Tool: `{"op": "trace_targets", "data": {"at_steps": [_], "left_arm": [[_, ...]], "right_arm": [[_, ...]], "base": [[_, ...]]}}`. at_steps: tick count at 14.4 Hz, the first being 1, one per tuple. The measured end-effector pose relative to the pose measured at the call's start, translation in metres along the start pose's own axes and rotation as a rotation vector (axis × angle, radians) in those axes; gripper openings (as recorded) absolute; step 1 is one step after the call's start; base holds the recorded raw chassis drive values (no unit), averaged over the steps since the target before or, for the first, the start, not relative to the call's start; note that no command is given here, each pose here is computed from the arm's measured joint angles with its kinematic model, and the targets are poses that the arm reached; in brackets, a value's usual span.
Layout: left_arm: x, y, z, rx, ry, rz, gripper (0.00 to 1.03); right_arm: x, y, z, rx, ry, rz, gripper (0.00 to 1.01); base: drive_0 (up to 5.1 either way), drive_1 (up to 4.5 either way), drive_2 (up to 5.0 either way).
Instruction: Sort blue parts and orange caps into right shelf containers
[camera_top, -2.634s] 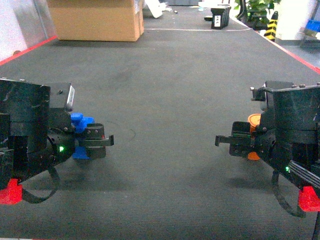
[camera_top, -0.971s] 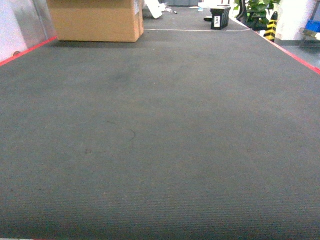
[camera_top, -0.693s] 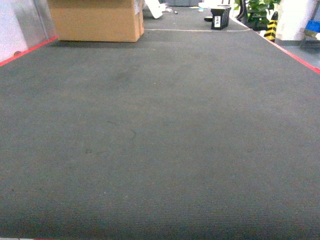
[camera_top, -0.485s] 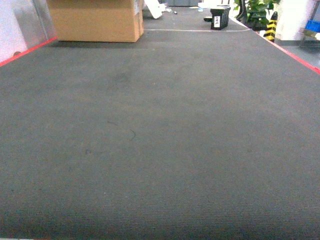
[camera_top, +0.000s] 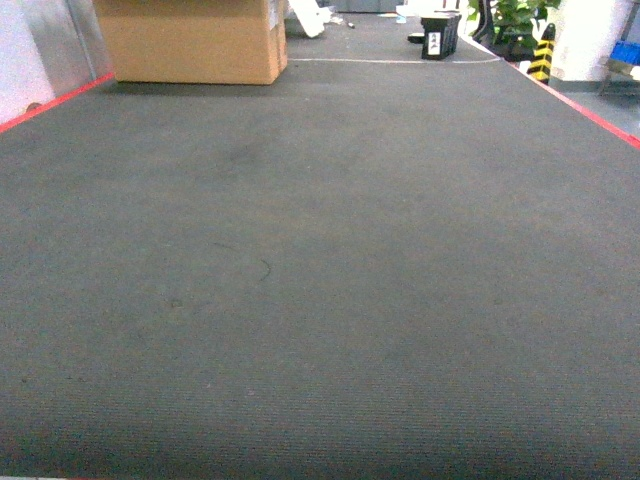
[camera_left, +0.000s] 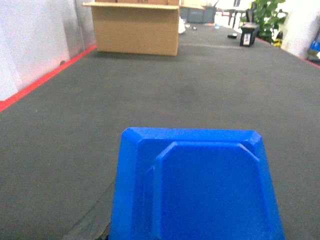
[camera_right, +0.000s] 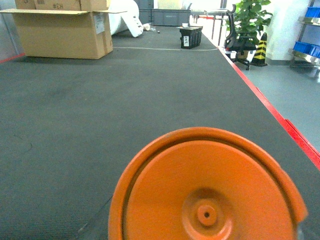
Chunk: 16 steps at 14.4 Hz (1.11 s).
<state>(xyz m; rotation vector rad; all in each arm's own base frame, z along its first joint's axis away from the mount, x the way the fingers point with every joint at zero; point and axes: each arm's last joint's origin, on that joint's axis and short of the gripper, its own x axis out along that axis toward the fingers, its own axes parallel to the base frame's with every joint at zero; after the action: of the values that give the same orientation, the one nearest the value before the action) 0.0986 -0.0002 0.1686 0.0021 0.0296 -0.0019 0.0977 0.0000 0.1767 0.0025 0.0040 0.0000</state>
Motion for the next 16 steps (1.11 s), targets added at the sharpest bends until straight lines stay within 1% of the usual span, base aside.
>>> {"op": "trace_targets", "data": {"at_steps": [1,2,3,4,16], "left_arm": [[-0.0014,0.0,0.0012,0.0,-0.044,-0.001,0.42],[-0.0009,0.0001,-0.0018,0.0,-0.029,0.002,0.42],[-0.0008,0.0002,-0.0031,-0.001,-0.019,0.004,0.42],[-0.0009,0.0001,-0.0023,-0.001,-0.027,0.002,0.42],[-0.0009,0.0001,-0.0028,-0.001,-0.023,0.002,0.42]], "right_arm": [[0.0,0.0,-0.0016,0.0,-0.001,0.0,0.45],[-0.0005,0.0,-0.0076,0.0,-0.012,0.0,0.45],[0.0,0.0,-0.0106,0.0,0.005,0.0,0.45],[-0.0005,0.0,-0.0093,0.0,-0.01,0.0,0.45],[-0.0004,0.0,-0.0097,0.0,-0.005,0.0,0.45]], "base": [[0.0,0.0,0.0],[0.0,0.0,0.0],[0.0,0.0,0.0],[0.0,0.0,0.0],[0.0,0.0,0.0]]}}
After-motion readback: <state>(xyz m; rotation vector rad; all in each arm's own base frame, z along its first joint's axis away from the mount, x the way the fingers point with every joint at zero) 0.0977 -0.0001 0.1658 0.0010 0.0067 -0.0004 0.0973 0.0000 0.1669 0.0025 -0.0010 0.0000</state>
